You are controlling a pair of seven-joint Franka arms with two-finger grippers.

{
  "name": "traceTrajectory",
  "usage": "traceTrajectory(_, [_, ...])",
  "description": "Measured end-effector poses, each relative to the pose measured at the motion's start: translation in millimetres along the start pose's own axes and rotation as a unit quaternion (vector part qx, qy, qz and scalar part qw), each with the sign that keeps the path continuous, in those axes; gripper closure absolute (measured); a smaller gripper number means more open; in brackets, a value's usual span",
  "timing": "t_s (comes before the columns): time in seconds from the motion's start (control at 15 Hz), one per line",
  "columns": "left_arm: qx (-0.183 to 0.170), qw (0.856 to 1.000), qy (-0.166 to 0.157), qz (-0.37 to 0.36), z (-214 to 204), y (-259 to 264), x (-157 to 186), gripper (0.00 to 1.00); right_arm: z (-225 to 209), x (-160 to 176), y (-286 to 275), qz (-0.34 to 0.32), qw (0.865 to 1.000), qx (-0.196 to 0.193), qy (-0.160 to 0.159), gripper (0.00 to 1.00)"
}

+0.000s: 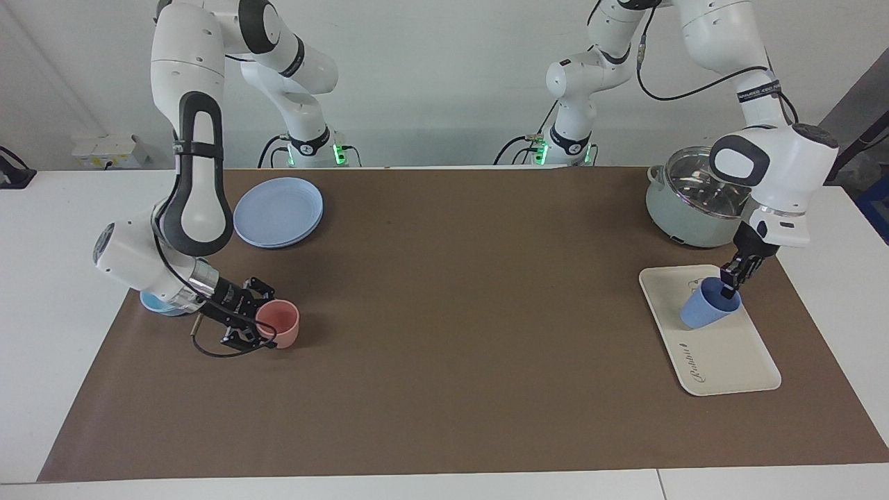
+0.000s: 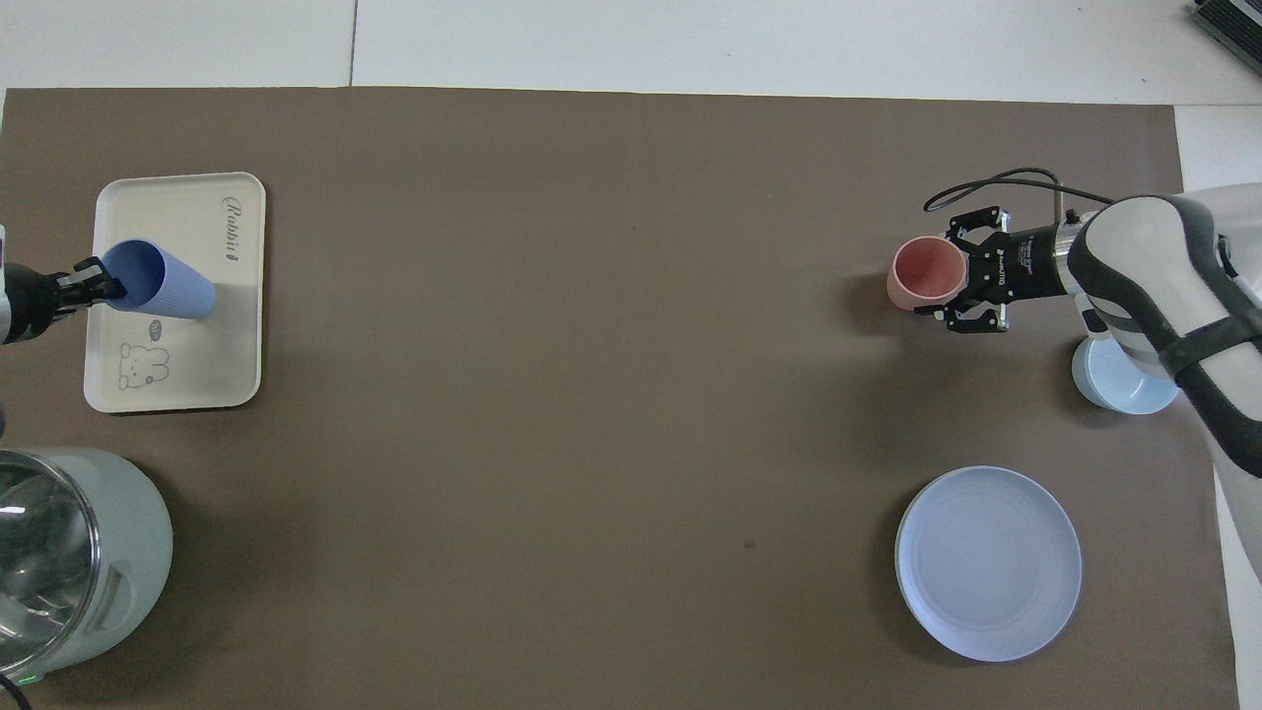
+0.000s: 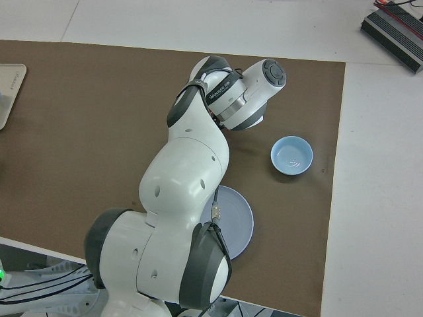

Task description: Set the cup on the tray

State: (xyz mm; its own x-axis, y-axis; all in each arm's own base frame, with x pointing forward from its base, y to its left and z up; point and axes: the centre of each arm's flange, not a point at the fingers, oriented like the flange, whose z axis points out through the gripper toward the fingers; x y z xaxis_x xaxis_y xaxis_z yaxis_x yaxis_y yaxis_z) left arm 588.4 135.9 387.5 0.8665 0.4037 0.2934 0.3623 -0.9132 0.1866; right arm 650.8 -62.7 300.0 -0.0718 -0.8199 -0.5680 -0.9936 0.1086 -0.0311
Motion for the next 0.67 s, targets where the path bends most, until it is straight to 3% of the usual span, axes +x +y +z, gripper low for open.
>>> traceTrajectory(0.2, [-0.001, 0.999, -0.004, 0.038, 0.1, 1.2, -0.8, 0.68, -8.3, 9.1, -1.6, 0.000, 1.000, 0.011, 0.009, 0.22])
traceTrajectory(0.33, [-0.005, 0.999, -0.014, 0.052, -12.2, 6.9, 5.9, 0.45, -16.9, 11.4, -3.9, -0.022, 0.999, 0.016, 0.041, 0.19])
traceTrajectory(0.47, [-0.009, 0.996, -0.040, 0.078, -43.6, 21.9, 17.1, 0.24, -29.0, 8.8, -5.8, -0.042, 0.996, 0.022, 0.069, 0.04])
traceTrajectory(0.6, [0.013, 0.989, -0.072, 0.125, -89.0, 43.4, 26.1, 0.01, -42.9, 10.2, -5.9, -0.070, 0.994, 0.025, 0.086, 0.02])
traceTrajectory(0.67, [0.027, 0.985, -0.078, 0.149, -111.3, 58.2, 26.8, 0.00, -49.3, 13.6, -5.6, -0.091, 0.991, 0.025, 0.093, 0.02])
